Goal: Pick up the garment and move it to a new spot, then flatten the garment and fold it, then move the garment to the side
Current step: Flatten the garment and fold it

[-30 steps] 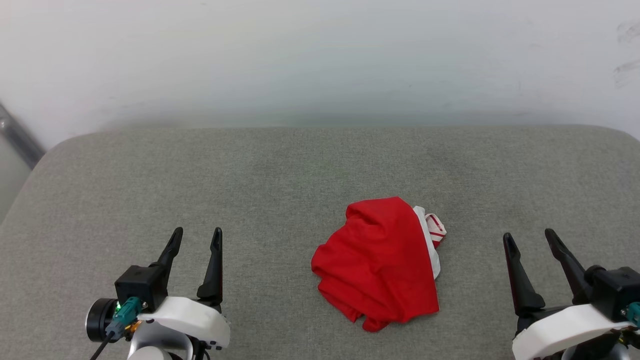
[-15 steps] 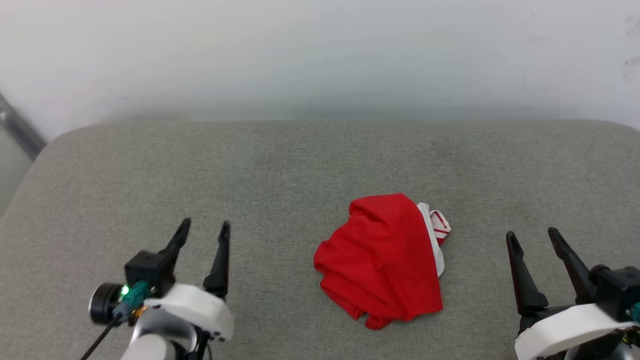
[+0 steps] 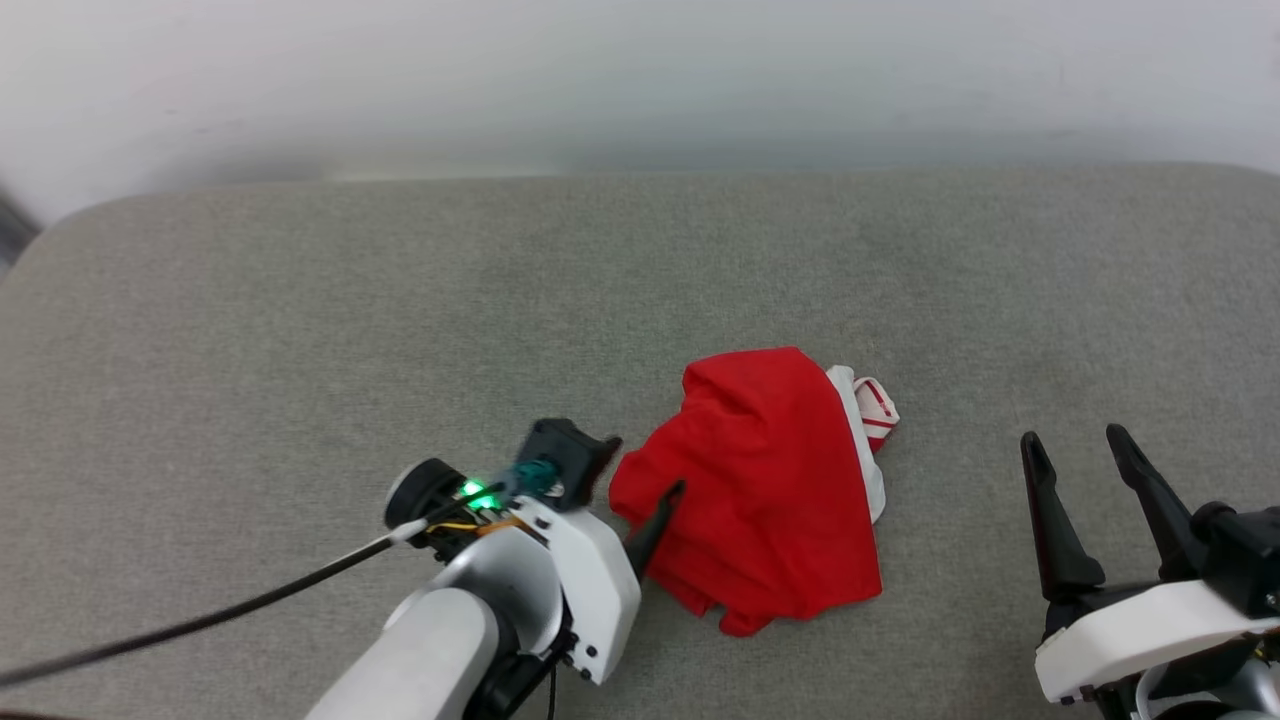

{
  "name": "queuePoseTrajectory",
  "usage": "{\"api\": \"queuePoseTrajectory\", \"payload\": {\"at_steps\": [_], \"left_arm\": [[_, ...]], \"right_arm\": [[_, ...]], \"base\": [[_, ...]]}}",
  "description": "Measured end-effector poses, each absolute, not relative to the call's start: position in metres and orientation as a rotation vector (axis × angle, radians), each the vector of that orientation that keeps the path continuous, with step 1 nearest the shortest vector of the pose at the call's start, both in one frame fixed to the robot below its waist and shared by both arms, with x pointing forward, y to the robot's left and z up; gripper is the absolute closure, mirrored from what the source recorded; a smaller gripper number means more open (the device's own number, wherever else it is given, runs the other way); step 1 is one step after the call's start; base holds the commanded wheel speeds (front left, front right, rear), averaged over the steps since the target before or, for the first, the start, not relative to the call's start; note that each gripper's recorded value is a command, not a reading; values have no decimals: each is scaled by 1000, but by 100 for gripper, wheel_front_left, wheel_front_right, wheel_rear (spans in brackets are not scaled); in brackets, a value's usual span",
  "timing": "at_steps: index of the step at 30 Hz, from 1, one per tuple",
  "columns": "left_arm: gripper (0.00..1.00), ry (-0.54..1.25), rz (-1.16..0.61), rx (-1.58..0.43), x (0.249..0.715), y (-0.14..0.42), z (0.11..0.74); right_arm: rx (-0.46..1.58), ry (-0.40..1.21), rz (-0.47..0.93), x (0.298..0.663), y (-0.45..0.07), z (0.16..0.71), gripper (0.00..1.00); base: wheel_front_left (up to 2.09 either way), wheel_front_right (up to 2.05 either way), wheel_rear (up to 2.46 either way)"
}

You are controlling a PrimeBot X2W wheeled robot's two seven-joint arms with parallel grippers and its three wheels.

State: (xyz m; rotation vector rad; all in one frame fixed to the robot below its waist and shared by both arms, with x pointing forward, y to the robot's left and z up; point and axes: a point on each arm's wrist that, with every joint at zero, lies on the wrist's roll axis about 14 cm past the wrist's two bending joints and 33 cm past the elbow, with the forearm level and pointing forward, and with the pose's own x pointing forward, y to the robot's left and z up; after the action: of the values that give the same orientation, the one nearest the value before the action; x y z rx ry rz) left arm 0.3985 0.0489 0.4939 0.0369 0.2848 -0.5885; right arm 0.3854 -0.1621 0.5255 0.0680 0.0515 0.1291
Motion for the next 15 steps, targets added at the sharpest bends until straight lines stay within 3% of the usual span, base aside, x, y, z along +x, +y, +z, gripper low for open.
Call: {"api": "queuePoseTrajectory", "payload": {"at_steps": [15], "left_arm": [[0,771,-780,225,375,35,385]], "right_arm": [[97,104,71,397,-180,501,0]], "base": [[0,0,0]]}}
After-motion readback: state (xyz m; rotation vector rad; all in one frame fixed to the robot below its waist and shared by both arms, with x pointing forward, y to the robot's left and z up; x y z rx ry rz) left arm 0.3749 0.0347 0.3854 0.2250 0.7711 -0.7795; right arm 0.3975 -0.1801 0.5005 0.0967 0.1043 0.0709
